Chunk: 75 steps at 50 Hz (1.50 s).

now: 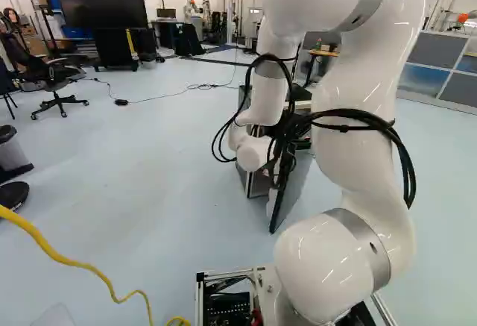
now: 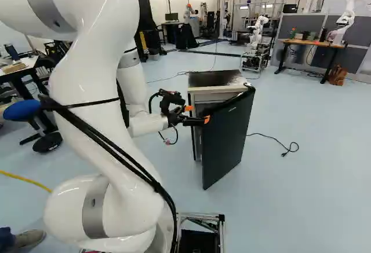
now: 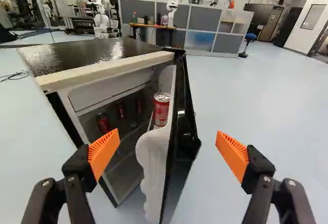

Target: Grab a drink from the fridge

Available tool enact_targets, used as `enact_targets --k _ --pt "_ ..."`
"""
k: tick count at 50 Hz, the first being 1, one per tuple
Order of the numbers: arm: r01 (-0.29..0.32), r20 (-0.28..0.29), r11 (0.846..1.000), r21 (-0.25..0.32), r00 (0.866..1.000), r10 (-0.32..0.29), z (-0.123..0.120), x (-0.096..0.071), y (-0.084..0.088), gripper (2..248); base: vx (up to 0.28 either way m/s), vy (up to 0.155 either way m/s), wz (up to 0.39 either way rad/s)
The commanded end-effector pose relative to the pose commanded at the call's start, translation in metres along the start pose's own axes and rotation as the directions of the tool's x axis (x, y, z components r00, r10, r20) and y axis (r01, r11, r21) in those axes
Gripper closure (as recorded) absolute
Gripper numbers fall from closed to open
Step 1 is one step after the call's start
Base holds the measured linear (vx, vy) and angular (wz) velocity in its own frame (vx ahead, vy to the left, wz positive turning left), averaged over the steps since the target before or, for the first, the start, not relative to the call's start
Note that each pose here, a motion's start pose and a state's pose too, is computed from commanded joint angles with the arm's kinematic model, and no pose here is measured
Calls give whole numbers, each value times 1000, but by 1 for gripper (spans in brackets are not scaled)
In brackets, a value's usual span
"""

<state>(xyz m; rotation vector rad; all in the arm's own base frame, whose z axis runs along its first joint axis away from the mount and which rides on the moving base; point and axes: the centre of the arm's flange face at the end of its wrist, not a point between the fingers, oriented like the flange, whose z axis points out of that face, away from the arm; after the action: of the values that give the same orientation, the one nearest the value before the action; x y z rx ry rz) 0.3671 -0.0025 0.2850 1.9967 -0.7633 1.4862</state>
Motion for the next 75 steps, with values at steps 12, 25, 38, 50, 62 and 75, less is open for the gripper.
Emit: enact_targets --k 12,25,38,50,62,75 --pt "4 13 999 -38 1000 -3 -6 -2 23 3 0 0 0" --pt "5 26 996 -84 1000 -3 -11 -4 48 3 0 0 0" --pt "3 30 990 -140 1000 1 -16 -6 72 3 0 0 0" --pt "-1 22 980 -200 1000 5 -20 -6 94 3 0 0 0" --pt "-7 16 965 -263 1000 12 -22 -7 115 3 0 0 0" --pt "-17 24 942 -336 999 27 -23 -8 136 3 0 0 0"
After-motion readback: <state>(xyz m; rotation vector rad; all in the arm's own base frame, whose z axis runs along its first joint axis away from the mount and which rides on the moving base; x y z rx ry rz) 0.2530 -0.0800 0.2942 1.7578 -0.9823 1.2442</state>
